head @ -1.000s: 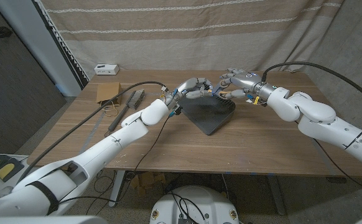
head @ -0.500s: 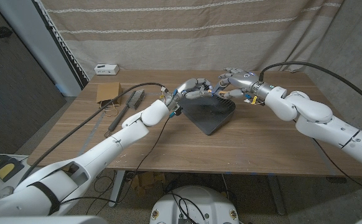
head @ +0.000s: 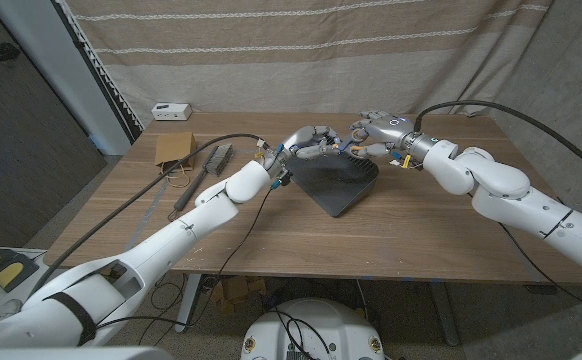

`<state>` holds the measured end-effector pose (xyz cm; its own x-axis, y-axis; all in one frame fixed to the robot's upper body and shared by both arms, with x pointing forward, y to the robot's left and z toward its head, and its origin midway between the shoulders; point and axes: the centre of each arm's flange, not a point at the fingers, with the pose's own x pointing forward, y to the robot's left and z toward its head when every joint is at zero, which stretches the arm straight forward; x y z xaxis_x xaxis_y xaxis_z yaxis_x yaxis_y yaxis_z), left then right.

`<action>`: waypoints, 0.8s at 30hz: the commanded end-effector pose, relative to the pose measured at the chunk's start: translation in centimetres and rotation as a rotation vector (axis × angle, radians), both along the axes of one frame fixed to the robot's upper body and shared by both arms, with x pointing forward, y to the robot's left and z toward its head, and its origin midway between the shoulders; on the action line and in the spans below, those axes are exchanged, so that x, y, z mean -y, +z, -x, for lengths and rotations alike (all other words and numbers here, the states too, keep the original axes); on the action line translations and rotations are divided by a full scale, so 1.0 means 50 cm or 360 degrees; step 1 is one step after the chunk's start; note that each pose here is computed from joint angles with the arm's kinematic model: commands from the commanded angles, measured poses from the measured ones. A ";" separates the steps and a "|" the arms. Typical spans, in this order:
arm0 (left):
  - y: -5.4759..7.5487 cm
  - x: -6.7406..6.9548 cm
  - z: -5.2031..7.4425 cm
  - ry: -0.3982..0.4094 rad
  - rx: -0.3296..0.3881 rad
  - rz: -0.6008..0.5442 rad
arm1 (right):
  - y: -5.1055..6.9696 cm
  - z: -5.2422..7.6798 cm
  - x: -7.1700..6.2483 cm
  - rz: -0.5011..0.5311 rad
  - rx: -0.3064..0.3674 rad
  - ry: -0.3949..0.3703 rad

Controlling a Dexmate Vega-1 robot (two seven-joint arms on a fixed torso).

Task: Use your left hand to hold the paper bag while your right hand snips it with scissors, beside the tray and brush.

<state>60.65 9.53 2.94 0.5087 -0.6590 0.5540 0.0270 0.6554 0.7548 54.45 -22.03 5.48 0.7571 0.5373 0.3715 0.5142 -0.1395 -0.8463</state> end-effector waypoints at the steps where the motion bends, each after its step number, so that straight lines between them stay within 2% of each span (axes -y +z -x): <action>1: 0.001 -0.007 -0.005 0.0004 0.0000 0.0041 | 0.000 -0.008 0.002 -0.0047 -0.0010 0.0026; 24: 0.004 -0.009 -0.016 0.0034 -0.0011 0.0027 | -0.002 -0.024 0.001 -0.0111 -0.0064 0.0079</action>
